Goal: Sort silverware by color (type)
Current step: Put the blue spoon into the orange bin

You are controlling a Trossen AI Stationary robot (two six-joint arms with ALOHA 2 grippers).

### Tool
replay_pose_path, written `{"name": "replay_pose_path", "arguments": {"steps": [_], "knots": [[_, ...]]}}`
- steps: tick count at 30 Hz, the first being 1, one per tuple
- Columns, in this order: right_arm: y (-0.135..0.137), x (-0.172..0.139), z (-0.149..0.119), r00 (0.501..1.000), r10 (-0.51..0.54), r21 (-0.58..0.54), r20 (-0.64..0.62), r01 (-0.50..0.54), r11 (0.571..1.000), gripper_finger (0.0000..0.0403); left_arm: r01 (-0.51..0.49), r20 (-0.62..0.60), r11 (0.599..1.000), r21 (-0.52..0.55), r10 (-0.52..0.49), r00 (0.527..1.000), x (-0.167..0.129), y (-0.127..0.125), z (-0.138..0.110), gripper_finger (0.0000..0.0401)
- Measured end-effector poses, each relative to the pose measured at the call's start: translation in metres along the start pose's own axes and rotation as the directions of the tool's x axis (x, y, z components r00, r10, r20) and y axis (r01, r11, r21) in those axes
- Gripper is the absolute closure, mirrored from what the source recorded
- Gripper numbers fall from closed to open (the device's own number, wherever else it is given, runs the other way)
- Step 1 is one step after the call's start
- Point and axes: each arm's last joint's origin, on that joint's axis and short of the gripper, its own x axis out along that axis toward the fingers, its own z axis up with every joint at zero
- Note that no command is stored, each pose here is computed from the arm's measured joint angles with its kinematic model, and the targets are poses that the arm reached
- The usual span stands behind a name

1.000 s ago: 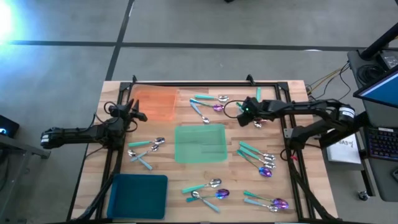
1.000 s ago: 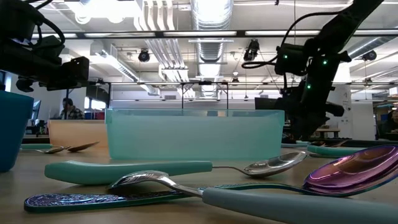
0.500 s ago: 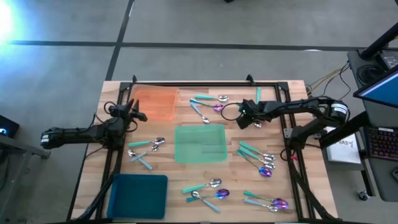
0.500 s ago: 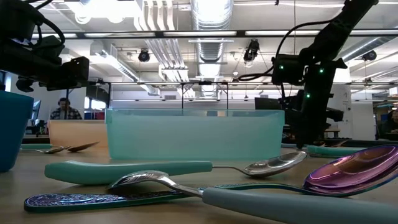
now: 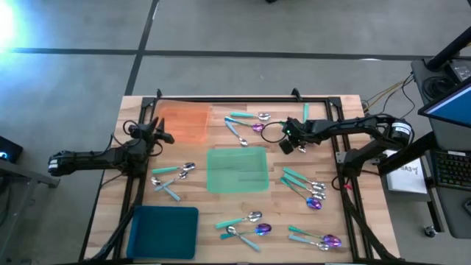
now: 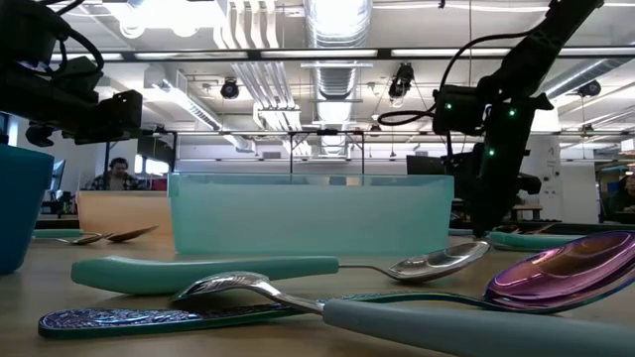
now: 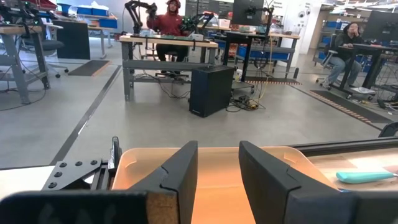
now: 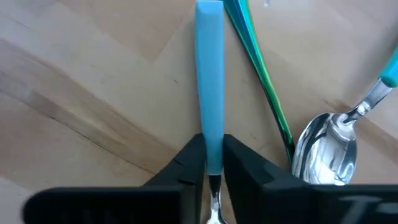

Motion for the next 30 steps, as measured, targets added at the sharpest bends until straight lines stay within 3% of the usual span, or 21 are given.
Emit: {"name": "replay_pose_path", "arguments": {"steps": [8,16,21,30], "knots": [[-0.001,-0.007,0.002,0.999,0.015,0.009,0.034,-0.015,1.0,0.0382,-0.001,0.0,1.0,0.0,0.001,1.0,0.0,0.0,0.0,0.0298],[-0.007,-0.037,0.007,0.983,0.079,0.03,0.165,-0.084,0.996,0.0382,0.0,0.0,1.0,0.0,0.0,1.0,0.0,0.0,0.0,0.0298],[-0.009,-0.06,0.014,0.941,0.149,0.013,0.305,-0.16,0.987,0.0383,-0.001,0.0,1.0,0.0,0.001,1.0,0.0,0.0,0.0,0.0298],[-0.009,-0.093,0.024,0.809,0.31,-0.131,0.499,-0.284,0.95,0.0383,0.0,0.0,1.0,0.0,0.0,1.0,0.0,0.0,0.0,0.0298]]}}
